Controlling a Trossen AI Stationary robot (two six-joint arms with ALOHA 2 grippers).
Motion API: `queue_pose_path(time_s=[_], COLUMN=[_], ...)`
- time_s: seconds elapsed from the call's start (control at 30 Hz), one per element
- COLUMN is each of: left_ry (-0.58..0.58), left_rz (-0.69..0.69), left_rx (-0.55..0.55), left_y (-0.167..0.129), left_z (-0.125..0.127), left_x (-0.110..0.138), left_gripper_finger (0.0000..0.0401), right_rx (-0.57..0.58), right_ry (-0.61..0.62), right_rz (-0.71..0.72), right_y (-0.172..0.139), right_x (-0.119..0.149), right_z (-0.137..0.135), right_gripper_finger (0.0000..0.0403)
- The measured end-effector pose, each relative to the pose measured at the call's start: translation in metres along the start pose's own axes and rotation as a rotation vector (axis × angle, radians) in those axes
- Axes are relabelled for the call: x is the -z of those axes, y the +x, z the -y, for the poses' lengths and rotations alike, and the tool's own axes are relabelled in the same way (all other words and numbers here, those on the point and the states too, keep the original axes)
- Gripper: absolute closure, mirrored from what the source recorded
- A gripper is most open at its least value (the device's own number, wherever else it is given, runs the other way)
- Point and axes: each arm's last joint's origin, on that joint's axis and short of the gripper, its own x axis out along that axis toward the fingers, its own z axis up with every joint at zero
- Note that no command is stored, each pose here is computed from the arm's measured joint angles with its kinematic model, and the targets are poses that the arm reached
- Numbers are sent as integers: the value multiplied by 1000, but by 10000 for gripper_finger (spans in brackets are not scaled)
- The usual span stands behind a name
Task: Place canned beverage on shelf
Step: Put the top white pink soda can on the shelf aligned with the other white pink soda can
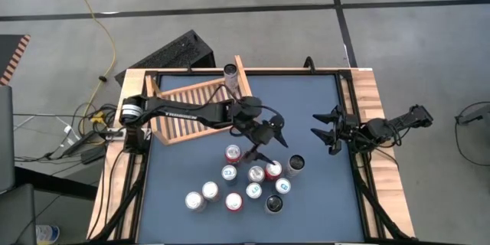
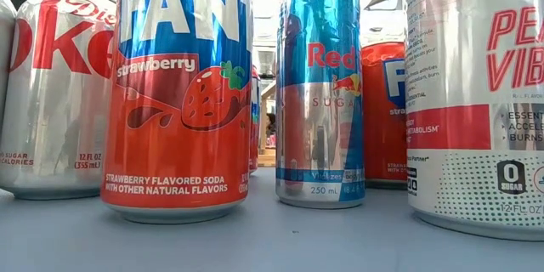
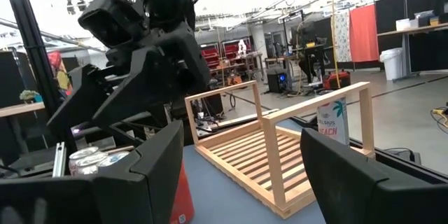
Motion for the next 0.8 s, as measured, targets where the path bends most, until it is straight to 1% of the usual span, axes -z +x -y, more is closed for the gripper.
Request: queue_pose_path(time_s=[0.13, 0.27, 0.43, 0.63, 0.8], left_ry=[-5, 49, 71, 16, -4], left_rz=[4, 10, 12, -30, -29], left_rx=[-9, -69, -97, -107, -110], left_y=[6, 8, 16, 38, 47], left_z=[-1, 2, 6, 1, -7], left_x=[5, 0, 2, 27, 23], left_gripper_finger=[69, 69, 69, 69, 69], right_rx=[1, 1, 1, 32, 30], right_ry=[1, 0, 1, -1, -2], right_rz=[-8, -10, -10, -9, -10], right_y=[0, 0, 0, 0, 0], right_x=[1, 1, 1, 1, 1], right_z=[0, 0, 0, 1, 1], right_gripper_finger=[128, 128, 128, 128, 128])
